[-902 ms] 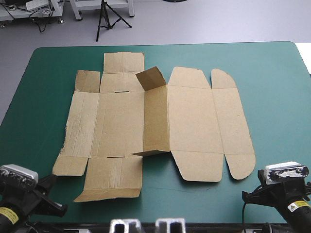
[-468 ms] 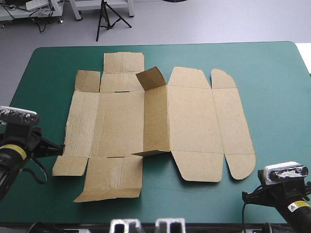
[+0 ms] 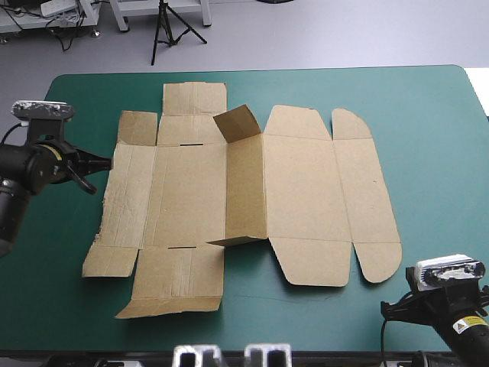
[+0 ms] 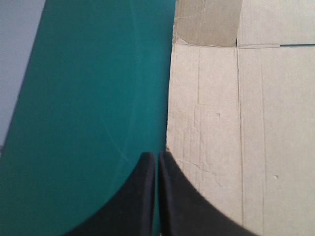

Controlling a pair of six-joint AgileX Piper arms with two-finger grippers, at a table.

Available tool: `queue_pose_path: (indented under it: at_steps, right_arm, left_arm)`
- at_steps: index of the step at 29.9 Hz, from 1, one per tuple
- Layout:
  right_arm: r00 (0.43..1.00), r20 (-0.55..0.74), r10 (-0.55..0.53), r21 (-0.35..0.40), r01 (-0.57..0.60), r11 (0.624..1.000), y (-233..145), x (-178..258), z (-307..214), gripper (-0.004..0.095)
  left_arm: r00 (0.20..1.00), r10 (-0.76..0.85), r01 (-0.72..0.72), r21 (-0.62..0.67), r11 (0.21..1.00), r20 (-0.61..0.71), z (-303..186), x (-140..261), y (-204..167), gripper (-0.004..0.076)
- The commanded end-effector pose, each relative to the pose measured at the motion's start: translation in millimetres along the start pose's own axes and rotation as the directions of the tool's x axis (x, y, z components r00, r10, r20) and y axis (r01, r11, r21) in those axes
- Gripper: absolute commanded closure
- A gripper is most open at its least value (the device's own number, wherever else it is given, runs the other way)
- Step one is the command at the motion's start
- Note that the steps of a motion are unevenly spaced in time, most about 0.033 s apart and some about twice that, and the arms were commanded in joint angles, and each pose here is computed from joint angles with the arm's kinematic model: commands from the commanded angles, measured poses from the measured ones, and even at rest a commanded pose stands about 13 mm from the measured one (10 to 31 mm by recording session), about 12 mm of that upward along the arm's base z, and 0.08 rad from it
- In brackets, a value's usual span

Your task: Fold the box

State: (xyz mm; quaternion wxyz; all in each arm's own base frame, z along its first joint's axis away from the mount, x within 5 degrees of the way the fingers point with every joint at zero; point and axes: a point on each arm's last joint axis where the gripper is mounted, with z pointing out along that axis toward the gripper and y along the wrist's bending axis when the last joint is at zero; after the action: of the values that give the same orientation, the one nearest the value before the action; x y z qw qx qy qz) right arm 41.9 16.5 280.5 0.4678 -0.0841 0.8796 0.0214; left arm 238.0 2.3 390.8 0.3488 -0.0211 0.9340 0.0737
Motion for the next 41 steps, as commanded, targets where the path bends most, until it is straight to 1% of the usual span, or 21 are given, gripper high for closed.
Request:
queue_pose_path:
  at_steps: [1,4,6,9,11,14,20,22,24,26,27,29,30,33,34,37,41]
  right_arm:
    - [0.997,0.076,-0.007,0.018,0.006,1.0,-2,-12,-5,0.0926]
    - [0.997,0.079,-0.007,0.019,0.006,1.0,-2,-12,-5,0.0926]
    - [0.996,0.083,-0.012,0.021,0.01,1.0,-2,-13,-5,0.0926]
    - [0.997,0.082,-0.013,0.023,0.011,1.0,-2,-13,-5,0.0926]
    - [0.997,0.08,-0.016,0.026,0.014,1.0,-2,-12,-5,0.0925]
    - [0.997,0.076,-0.024,0.036,0.021,0.999,-3,-12,-5,0.0926]
    - [0.997,0.072,-0.03,0.044,0.027,0.999,-4,-12,-5,0.0926]
    - [0.997,0.071,-0.032,0.046,0.029,0.999,-4,-12,-5,0.0926]
    - [0.997,0.07,-0.033,0.048,0.03,0.998,-4,-12,-5,0.0926]
    - [0.997,0.07,-0.033,0.048,0.03,0.998,-4,-12,-5,0.0926]
    - [0.997,0.07,-0.033,0.048,0.03,0.998,-4,-12,-5,0.0926]
    - [0.997,0.067,-0.033,0.047,0.03,0.998,-4,-11,-5,0.0926]
    - [0.997,0.063,-0.033,0.045,0.03,0.999,-4,-11,-5,0.0926]
    - [0.997,0.063,-0.033,0.045,0.03,0.999,-4,-11,-5,0.0926]
    - [0.997,0.063,-0.033,0.045,0.03,0.999,-4,-11,-5,0.0926]
    - [0.997,0.063,-0.033,0.045,0.03,0.999,-4,-11,-5,0.0926]
    - [0.997,0.062,-0.034,0.046,0.031,0.998,-4,-11,-5,0.0926]
  left_arm:
    - [0.989,-0.146,0.143,0.083,0.986,0.028,2,-16,27,0.0708]
    - [0.949,-0.314,0.314,0.176,0.933,-0.029,15,-15,52,0.0708]
    - [0.908,-0.41,0.419,0.23,0.879,-0.088,24,-11,70,0.0708]
    - [0.849,-0.493,0.528,0.286,0.799,-0.19,39,-3,91,0.0709]
    - [0.827,-0.509,0.562,0.293,0.774,-0.24,46,1,99,0.0713]
    - [0.817,-0.503,0.57,0.269,0.776,-0.28,54,5,104,0.0713]
    - [0.796,-0.478,0.585,0.27,0.764,-0.371,65,11,103,0.071]
    - [0.791,-0.47,0.587,0.272,0.762,-0.391,68,12,104,0.0694]
    - [0.793,-0.469,0.586,0.273,0.763,-0.39,68,11,104,0.0647]
    - [0.792,-0.469,0.586,0.273,0.763,-0.39,68,11,104,0.0578]
    - [0.795,-0.467,0.583,0.274,0.765,-0.388,68,10,104,0.0514]
    - [0.807,-0.449,0.565,0.276,0.778,-0.384,69,11,105,0.0413]
    - [0.808,-0.446,0.561,0.273,0.782,-0.385,69,11,105,0.0336]
    - [0.812,-0.435,0.546,0.246,0.801,-0.389,70,14,107,0.0223]
    - [0.812,-0.433,0.543,0.235,0.806,-0.391,70,15,108,0.0218]
    - [0.816,-0.414,0.52,0.199,0.831,-0.403,72,19,111,0.0236]
    - [0.83,-0.342,0.476,0.24,0.846,-0.44,83,34,106,0.0248]
